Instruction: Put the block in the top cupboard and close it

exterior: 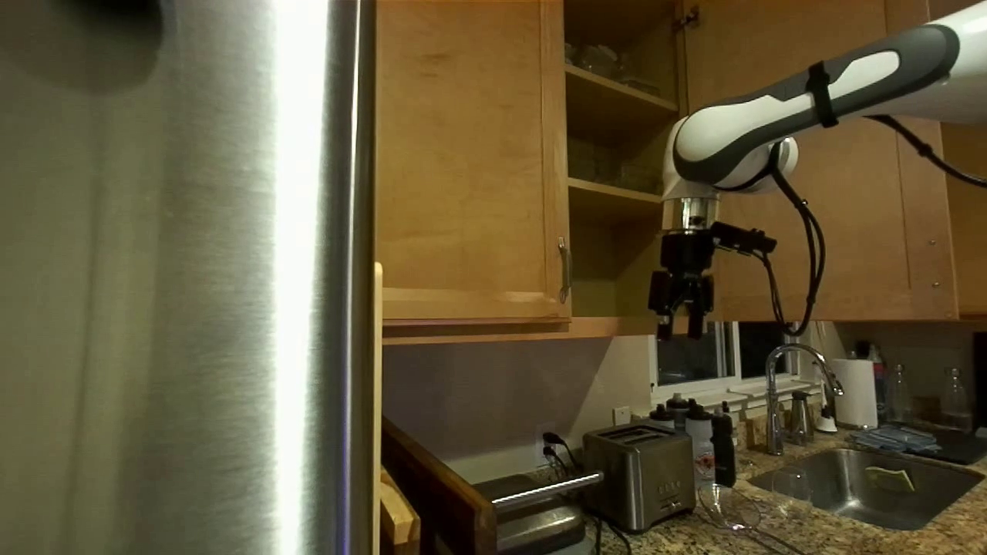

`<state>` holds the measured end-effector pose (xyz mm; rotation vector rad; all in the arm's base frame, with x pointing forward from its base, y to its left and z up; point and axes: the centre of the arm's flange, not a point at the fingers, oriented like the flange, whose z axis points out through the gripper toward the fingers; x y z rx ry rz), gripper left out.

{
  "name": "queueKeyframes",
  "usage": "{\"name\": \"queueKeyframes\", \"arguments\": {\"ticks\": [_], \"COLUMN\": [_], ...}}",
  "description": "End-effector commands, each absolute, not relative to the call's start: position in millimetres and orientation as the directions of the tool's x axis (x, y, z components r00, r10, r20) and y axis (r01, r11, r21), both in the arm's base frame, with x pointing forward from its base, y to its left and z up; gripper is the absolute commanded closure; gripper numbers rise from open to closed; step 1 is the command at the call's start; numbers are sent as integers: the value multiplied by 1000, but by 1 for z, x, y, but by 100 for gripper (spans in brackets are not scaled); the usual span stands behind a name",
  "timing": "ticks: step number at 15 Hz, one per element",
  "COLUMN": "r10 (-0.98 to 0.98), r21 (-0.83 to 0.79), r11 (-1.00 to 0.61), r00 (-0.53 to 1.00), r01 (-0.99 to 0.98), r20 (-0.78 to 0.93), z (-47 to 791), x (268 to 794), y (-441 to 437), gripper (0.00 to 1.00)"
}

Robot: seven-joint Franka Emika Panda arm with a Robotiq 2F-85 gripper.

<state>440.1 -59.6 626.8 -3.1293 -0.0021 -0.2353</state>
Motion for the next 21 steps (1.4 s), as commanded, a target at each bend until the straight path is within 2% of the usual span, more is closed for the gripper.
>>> {"name": "queueKeyframes", "arguments": {"ticks": [1, 11, 19, 21], "r10": [201, 644, 663, 680], "r21": [44, 107, 123, 66], "r11": [-979, -763, -748, -725], "r00": [967, 735, 724, 696], "r01": [197, 638, 652, 686], "r20": [157, 210, 191, 231], "z": [617, 604, 609, 606], "x": [407, 357, 365, 373], "y": [-25, 79, 87, 105], "gripper": [0, 0, 0, 0]}}
